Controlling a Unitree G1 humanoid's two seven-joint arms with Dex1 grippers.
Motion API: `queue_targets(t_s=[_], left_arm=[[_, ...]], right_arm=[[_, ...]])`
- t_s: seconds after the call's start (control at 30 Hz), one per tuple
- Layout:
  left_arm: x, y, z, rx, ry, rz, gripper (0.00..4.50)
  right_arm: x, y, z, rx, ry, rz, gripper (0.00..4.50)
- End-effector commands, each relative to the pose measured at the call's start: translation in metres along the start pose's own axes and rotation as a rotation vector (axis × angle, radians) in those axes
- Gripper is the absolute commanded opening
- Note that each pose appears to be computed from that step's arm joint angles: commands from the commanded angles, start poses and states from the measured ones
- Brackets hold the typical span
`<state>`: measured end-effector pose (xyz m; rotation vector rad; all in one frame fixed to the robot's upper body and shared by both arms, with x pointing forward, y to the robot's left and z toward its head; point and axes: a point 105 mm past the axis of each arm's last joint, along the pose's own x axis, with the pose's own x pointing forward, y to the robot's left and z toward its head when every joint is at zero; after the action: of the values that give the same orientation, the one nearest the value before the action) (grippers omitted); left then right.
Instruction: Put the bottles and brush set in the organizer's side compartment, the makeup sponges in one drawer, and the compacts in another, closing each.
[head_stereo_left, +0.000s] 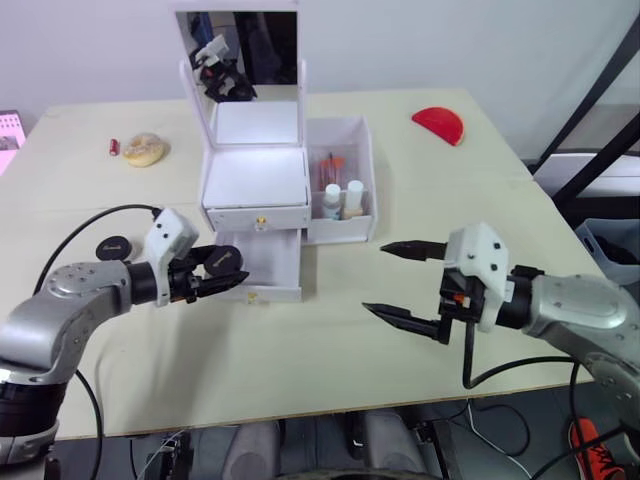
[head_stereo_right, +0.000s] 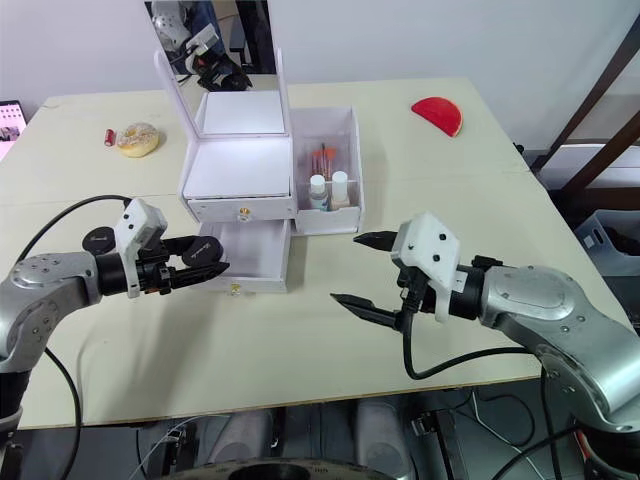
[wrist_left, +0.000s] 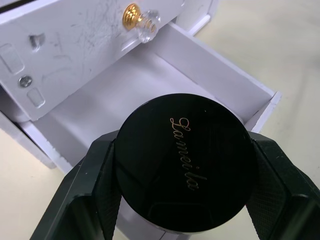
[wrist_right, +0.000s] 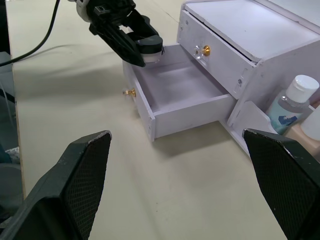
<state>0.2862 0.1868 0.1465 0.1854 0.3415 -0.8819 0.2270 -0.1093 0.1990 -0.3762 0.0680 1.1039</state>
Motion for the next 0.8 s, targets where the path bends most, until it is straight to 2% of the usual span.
queue_targets(t_s=[0.03,0.07,0.13,0.2,0.8], left_arm=[[0.001,-0.001,0.004,0.028,-0.012,-0.001,2.68],[0.001,-0.001,0.004,0.026,-0.014,-0.003,2.68],[0.002,-0.002,0.004,0.023,-0.020,-0.003,3.76],[0.002,-0.001,0.005,0.018,-0.035,0.001,4.42],[-0.016,0.008,0.010,0.025,-0.052,0.048,4.42]], right_arm=[[-0.003,0.000,0.011,-0.039,-0.027,-0.010,4.50],[-0.004,0.000,0.011,-0.040,-0.027,-0.011,4.50],[-0.004,0.000,0.011,-0.041,-0.027,-0.012,4.50],[-0.004,0.000,0.011,-0.041,-0.026,-0.011,4.50],[-0.003,-0.002,0.007,-0.037,-0.019,-0.008,4.50]])
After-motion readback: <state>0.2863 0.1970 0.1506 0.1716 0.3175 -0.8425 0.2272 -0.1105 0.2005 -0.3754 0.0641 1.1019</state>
